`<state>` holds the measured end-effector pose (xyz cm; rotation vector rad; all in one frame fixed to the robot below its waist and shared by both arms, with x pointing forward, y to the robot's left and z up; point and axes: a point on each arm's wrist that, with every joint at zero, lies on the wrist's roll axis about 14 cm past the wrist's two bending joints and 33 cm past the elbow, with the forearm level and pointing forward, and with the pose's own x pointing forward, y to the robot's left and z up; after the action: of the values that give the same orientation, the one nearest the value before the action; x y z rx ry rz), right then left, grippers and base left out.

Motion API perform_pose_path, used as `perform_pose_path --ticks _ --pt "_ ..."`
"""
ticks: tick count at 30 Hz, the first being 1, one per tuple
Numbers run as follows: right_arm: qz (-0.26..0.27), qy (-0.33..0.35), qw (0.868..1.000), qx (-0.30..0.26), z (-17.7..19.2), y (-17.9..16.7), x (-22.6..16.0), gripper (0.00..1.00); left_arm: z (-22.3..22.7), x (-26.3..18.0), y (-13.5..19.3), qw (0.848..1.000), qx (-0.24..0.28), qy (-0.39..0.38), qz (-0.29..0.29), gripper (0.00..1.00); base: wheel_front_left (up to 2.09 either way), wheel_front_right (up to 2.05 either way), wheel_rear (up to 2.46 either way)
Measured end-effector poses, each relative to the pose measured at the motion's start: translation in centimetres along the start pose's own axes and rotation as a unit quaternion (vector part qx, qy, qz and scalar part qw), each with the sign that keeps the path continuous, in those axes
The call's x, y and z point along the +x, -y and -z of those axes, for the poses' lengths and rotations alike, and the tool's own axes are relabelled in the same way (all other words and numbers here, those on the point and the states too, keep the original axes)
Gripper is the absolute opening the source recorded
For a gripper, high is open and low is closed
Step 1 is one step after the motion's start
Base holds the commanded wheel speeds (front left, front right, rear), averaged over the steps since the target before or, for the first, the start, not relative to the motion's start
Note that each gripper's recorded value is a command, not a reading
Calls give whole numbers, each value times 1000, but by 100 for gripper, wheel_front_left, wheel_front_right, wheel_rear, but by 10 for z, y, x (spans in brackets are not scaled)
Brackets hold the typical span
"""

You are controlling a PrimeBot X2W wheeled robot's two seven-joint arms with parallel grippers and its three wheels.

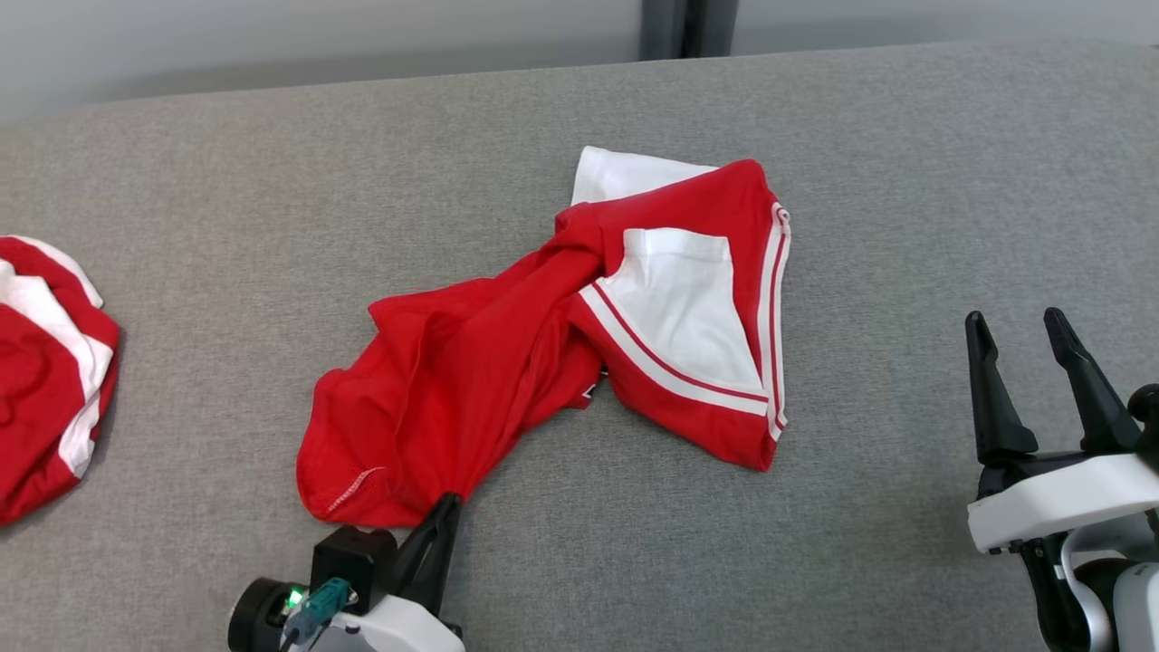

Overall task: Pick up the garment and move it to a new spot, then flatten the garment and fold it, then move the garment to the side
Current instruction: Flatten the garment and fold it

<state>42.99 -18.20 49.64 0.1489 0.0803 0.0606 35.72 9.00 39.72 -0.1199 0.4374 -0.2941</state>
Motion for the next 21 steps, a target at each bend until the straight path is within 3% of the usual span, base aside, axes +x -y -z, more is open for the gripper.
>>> perform_pose_path --ticks 2,3,4,10,21 --pt "-2 1 1000 1 0 -2 2 100 4 -2 1 1000 -18 -2 -6 0 0 0 0" --pt "-3 1 1000 1 0 -2 3 100 2 -2 0 1000 -24 5 -10 46 0 0 0" --pt "-4 0 1000 1 0 -3 4 100 -1 -2 -1 999 -32 13 -13 100 0 0 0" --pt "-5 8 1000 2 -6 -4 5 100 -52 -1 -8 993 -38 108 -21 100 0 0 0" --pt "-4 29 1000 -10 -22 -4 -8 100 -124 -29 -70 970 2 221 -105 100 0 0 0"
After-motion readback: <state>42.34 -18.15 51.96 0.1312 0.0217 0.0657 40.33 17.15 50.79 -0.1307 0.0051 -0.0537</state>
